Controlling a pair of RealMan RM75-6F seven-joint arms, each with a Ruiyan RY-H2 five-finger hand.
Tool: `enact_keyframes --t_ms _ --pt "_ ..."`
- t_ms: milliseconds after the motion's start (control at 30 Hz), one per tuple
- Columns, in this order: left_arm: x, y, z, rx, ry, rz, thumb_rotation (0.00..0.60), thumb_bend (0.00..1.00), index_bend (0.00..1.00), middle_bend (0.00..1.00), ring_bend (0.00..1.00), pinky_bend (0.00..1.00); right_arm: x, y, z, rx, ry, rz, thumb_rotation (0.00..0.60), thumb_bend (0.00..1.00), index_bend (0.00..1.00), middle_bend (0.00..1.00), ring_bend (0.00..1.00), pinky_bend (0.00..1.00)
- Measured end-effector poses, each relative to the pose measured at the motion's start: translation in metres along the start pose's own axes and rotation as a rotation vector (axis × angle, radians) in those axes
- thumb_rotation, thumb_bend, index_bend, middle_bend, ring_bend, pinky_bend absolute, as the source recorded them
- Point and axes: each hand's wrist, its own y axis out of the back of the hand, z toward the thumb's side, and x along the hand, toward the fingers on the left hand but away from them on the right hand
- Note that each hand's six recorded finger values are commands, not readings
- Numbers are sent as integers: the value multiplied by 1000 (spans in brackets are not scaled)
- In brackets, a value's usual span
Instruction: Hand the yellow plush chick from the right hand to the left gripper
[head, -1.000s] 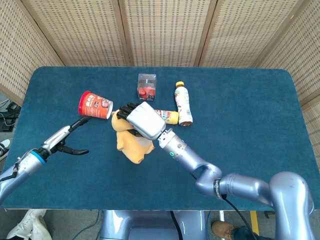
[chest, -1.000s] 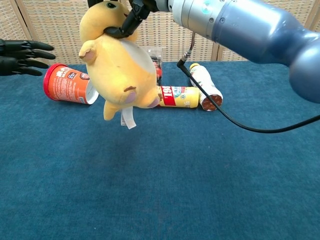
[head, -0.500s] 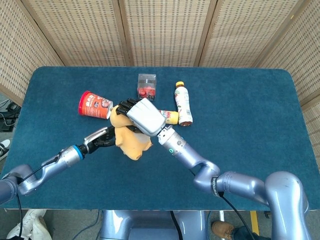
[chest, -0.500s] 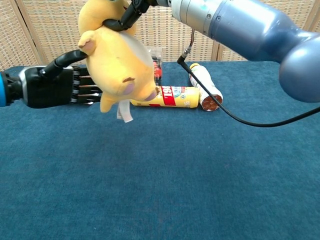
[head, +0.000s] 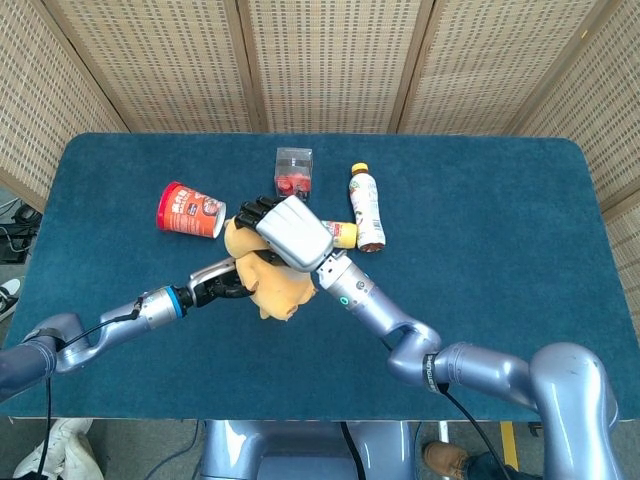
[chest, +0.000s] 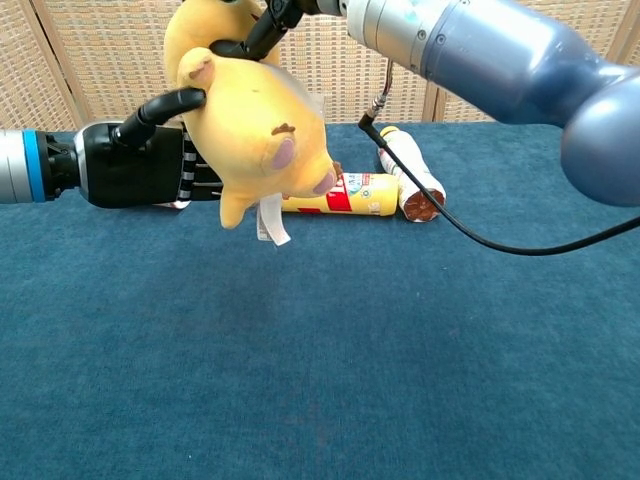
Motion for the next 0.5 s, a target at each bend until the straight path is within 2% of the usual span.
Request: enact_keyframes --t_ms 33,100,133,200,367,433,500 --pt "1 -1 0 -3 -1 0 568 0 0 0 27 146 0 0 0 -2 -1 0 600 671 618 620 658 730" --pt "4 -2 0 -8 -2 -3 600 0 0 41 120 271 1 -1 0 -6 -3 -1 600 671 618 620 658 730" --pt "5 -3 0 -14 -3 -1 600 0 0 83 183 325 1 -1 -1 -8 -4 -1 600 671 618 620 658 730" --pt "7 -3 0 -30 -7 6 600 0 14 156 241 376 2 -2 -1 -9 -5 -1 600 672 618 619 658 730" --pt "14 -8 4 -87 -22 0 600 25 217 334 366 470 4 -2 -2 -22 -7 -3 600 672 618 619 658 730" --pt "16 -8 6 -110 -33 6 600 133 352 455 450 539 4 -2 -2 -25 -6 -4 600 672 618 619 658 730" --pt "19 -7 8 -133 -42 16 600 251 455 536 505 588 5 -2 -2 -25 -4 -4 600 672 618 619 658 730"
